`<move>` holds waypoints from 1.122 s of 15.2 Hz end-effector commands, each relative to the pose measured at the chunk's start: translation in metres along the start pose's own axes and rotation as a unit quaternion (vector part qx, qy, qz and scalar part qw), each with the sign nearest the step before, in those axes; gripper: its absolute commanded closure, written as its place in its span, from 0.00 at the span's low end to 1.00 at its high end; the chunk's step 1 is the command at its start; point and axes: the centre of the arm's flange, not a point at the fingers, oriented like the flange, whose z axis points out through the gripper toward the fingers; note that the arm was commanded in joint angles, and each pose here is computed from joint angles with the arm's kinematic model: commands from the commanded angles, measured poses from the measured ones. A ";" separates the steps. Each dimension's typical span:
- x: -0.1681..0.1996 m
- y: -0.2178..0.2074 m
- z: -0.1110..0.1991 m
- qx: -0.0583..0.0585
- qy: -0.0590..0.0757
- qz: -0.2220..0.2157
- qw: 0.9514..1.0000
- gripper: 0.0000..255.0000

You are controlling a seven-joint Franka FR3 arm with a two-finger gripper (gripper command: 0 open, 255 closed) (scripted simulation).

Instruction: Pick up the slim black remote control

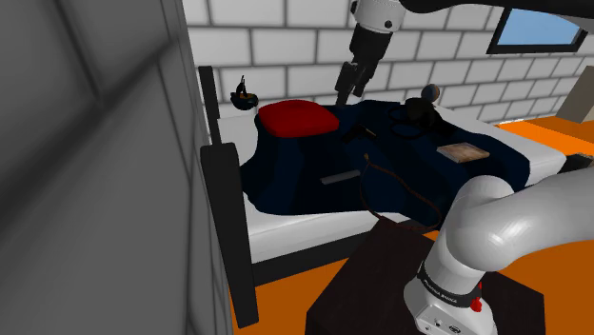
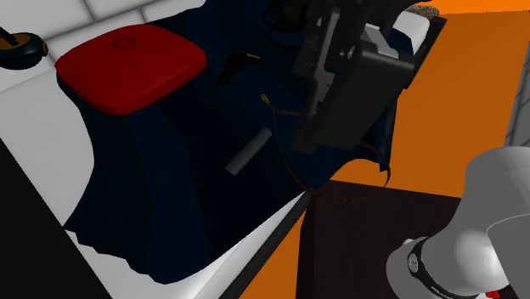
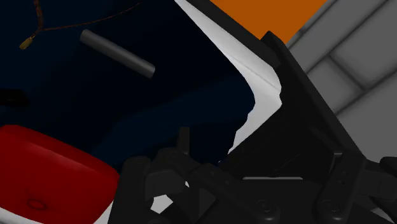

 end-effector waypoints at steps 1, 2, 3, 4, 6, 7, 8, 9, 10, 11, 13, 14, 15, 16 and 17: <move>0.000 0.000 0.000 0.000 0.000 0.000 1.000 0.00; -0.001 0.009 0.010 0.004 -0.003 -0.013 1.000 0.00; -0.002 0.018 0.020 0.007 -0.006 -0.026 1.000 0.00; -0.003 0.028 0.031 0.011 -0.010 -0.039 0.999 0.00; -0.004 0.046 0.051 0.018 -0.016 -0.065 0.998 0.00; -0.005 0.055 0.062 0.021 -0.019 -0.078 0.997 0.00; -0.005 0.063 0.072 0.025 -0.023 -0.091 0.995 0.00; -0.005 0.072 0.083 0.028 -0.026 -0.104 0.994 0.00; -0.005 0.081 0.094 0.032 -0.029 -0.117 0.992 0.00; -0.005 0.090 0.104 0.036 -0.032 -0.129 0.990 0.00; -0.004 0.107 0.126 0.043 -0.038 -0.155 0.986 0.00; -0.003 0.115 0.137 0.046 -0.042 -0.168 0.984 0.00; -0.002 0.123 0.148 0.050 -0.045 -0.181 0.981 0.00; -0.001 0.132 0.159 0.053 -0.048 -0.193 0.979 0.00; 0.000 0.140 0.170 0.057 -0.051 -0.206 0.976 0.00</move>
